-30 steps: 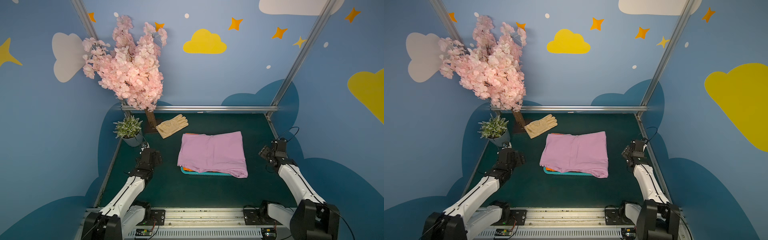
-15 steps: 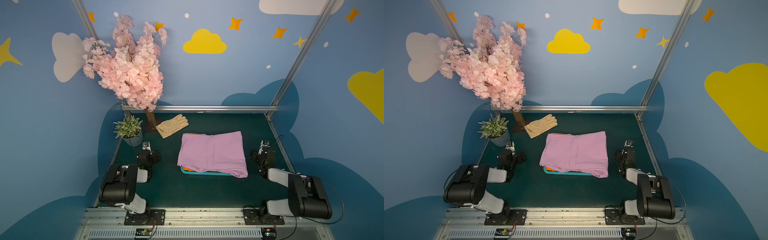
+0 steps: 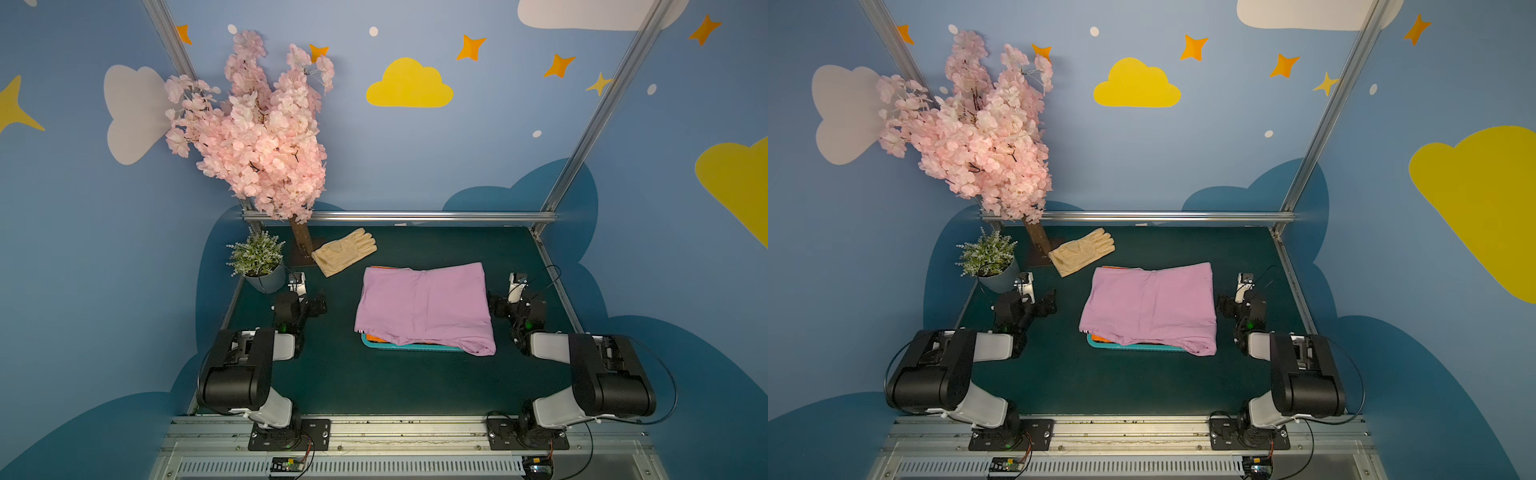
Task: Put the folded long pants in the basket
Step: Reset both arms
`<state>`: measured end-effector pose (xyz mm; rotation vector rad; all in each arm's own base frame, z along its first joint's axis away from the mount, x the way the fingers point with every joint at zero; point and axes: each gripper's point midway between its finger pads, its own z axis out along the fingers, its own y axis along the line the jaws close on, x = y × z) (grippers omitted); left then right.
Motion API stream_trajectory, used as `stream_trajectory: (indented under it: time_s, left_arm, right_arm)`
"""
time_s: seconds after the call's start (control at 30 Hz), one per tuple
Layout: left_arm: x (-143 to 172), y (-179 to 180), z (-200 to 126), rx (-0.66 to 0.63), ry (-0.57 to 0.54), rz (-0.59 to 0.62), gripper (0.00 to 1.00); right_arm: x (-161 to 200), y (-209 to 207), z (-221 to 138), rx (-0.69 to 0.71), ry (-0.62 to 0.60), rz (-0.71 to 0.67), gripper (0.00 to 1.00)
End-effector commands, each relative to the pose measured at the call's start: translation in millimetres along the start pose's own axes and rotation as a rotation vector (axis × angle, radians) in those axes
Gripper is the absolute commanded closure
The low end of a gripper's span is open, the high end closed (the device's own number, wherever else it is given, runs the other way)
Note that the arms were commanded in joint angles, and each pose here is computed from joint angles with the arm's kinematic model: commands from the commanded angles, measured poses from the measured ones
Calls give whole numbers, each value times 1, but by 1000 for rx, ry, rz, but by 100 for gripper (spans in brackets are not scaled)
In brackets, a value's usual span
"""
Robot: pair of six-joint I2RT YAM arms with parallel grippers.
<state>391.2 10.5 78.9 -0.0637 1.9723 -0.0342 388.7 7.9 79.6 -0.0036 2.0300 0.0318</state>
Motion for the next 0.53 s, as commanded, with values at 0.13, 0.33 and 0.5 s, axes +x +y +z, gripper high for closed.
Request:
stream_trajectory:
  time_s: [0.13, 0.33, 0.5]
  left_arm:
    - [-4, -3, -1, 11, -3, 10, 0]
    - [-4, -2, -1, 10, -3, 10, 0]
    - [-4, -2, -1, 10, -3, 10, 0]
  right_arm:
    - [-8, 3, -1, -4, 10, -16, 2]
    - [-7, 2, 0, -6, 18, -14, 2]
    - [-8, 3, -2, -11, 7, -15, 2]
